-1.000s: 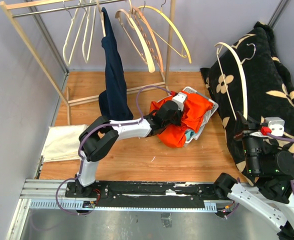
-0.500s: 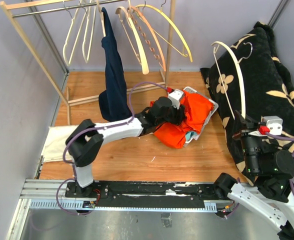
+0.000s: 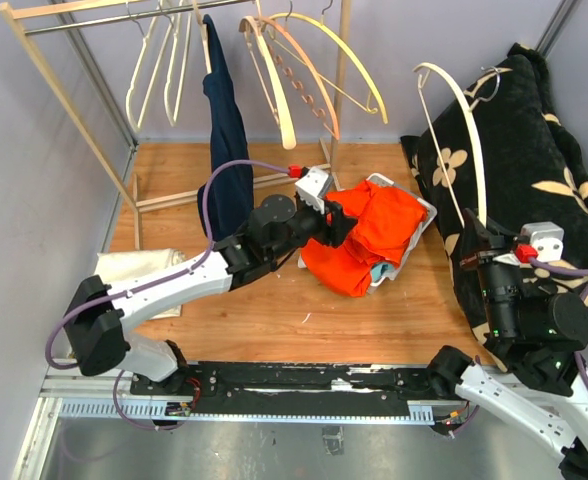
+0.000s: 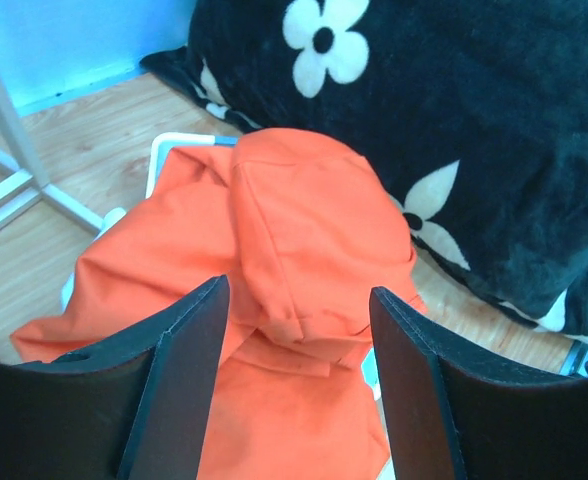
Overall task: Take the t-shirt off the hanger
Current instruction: Place the hanger on the clothesline.
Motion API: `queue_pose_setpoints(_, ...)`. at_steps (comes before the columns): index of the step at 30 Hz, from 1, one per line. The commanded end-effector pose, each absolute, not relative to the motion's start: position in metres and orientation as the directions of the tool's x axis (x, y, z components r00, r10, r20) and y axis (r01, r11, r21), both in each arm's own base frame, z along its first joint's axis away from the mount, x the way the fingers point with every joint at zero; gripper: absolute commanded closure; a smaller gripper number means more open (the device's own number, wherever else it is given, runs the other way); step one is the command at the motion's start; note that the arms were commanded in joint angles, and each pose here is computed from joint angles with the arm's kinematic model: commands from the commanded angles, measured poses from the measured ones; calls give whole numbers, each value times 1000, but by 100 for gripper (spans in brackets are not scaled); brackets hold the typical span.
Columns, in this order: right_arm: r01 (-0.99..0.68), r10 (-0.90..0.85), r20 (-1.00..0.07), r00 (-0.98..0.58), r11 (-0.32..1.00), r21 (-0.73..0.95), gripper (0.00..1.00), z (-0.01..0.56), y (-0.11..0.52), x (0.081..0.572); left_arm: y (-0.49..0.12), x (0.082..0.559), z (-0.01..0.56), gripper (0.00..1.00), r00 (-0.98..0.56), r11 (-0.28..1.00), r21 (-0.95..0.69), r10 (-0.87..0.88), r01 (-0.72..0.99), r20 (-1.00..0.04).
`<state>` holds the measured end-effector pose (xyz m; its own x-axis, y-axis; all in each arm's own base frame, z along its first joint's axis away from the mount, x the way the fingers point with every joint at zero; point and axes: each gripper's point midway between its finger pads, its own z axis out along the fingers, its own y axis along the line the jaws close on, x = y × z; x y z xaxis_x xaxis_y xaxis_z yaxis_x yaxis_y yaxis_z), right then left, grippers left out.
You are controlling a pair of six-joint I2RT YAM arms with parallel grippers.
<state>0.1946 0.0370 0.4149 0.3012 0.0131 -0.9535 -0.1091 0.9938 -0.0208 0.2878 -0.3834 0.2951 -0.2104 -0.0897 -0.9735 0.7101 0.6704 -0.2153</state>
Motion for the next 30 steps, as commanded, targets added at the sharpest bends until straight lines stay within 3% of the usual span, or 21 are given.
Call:
queue_pose_setpoints(1,-156,93,-907,411,987,31,99,454,39,186,-365,283,302,37,-188,699,-211,-110,683,-976)
queue_pose_setpoints(12,-387,156,-844,513,920,-66,99,493,99,182,-304,254,293,37,-203,723,-326,-256,609,-945)
queue_pose_setpoints(30,-588,261,-820,509,801,-110,99,516,172,192,-259,233,261,38,-233,752,-366,-283,548,-931)
